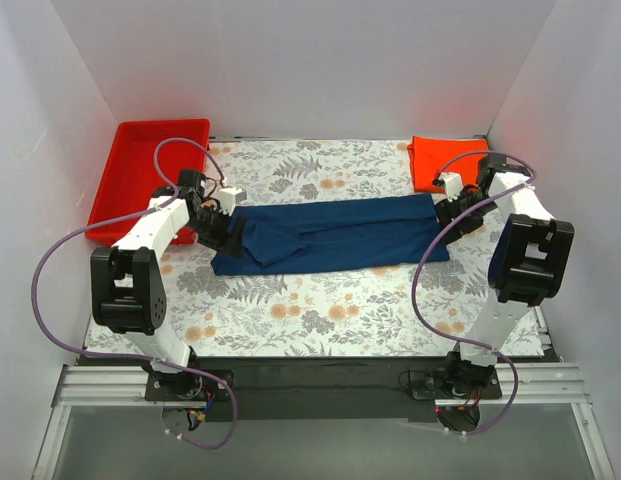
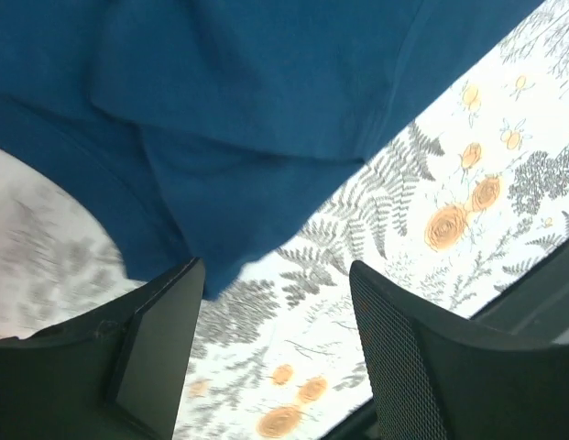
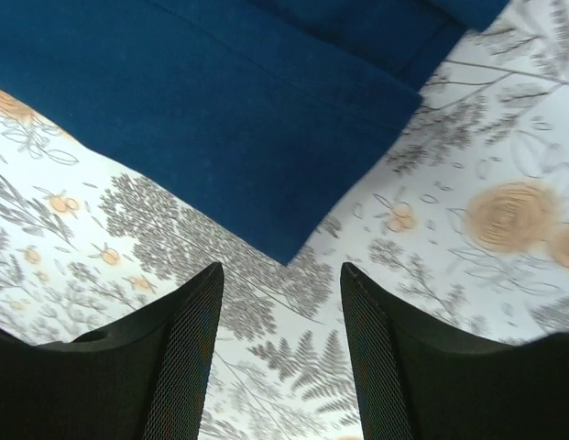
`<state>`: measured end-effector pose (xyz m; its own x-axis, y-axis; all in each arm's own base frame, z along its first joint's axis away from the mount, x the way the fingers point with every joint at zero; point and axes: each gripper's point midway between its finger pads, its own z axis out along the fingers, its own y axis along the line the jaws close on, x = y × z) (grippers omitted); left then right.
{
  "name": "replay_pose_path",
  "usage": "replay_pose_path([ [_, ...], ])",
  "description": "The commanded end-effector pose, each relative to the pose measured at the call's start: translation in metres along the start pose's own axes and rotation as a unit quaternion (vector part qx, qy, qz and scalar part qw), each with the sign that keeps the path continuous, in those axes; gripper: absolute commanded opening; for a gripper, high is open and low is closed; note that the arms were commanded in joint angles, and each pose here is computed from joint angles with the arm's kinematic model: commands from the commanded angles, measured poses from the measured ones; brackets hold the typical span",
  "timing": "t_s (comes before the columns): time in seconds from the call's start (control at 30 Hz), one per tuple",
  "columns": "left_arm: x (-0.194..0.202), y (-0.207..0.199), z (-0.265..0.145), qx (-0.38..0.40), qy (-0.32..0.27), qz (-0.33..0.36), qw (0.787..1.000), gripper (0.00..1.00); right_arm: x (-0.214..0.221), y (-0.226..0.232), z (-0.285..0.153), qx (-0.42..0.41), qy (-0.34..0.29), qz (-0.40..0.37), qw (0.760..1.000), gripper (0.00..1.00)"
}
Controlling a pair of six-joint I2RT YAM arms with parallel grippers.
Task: Fold and stack the t-shirts
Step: Fold the tshirt
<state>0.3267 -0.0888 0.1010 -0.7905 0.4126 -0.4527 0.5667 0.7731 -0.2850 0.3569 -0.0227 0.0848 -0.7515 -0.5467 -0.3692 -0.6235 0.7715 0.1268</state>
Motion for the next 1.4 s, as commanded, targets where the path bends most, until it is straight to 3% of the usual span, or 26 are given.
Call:
replay_pose_path([
  [0.0,0.013,-0.006,0.002,-0.002,-0.009,-0.039,0.999,0.64,0.013,0.022,0.024,-0.081,0.001,0.103,0.991,0.6],
  [0.4,0.03,0.002,0.021,-0.002,0.02,-0.06,0.998,0.64,0.024,0.015,0.05,-0.092,0.016,0.142,0.986,0.6],
  [0.67,0.038,0.003,0.023,-0.007,0.03,-0.062,0.998,0.64,0.022,0.022,0.047,-0.103,0.009,0.149,0.983,0.46],
  [0.8,0.039,0.003,0.023,-0.008,0.032,-0.063,0.997,0.63,0.025,0.029,0.042,-0.105,0.008,0.15,0.983,0.35],
  [1.2,0.041,0.022,0.038,-0.038,0.044,-0.082,0.995,0.63,0.03,0.028,0.043,-0.1,0.017,0.147,0.984,0.16],
  [1.37,0.038,0.028,0.039,-0.049,0.044,-0.083,0.994,0.65,0.03,0.026,0.044,-0.099,0.019,0.147,0.984,0.02],
])
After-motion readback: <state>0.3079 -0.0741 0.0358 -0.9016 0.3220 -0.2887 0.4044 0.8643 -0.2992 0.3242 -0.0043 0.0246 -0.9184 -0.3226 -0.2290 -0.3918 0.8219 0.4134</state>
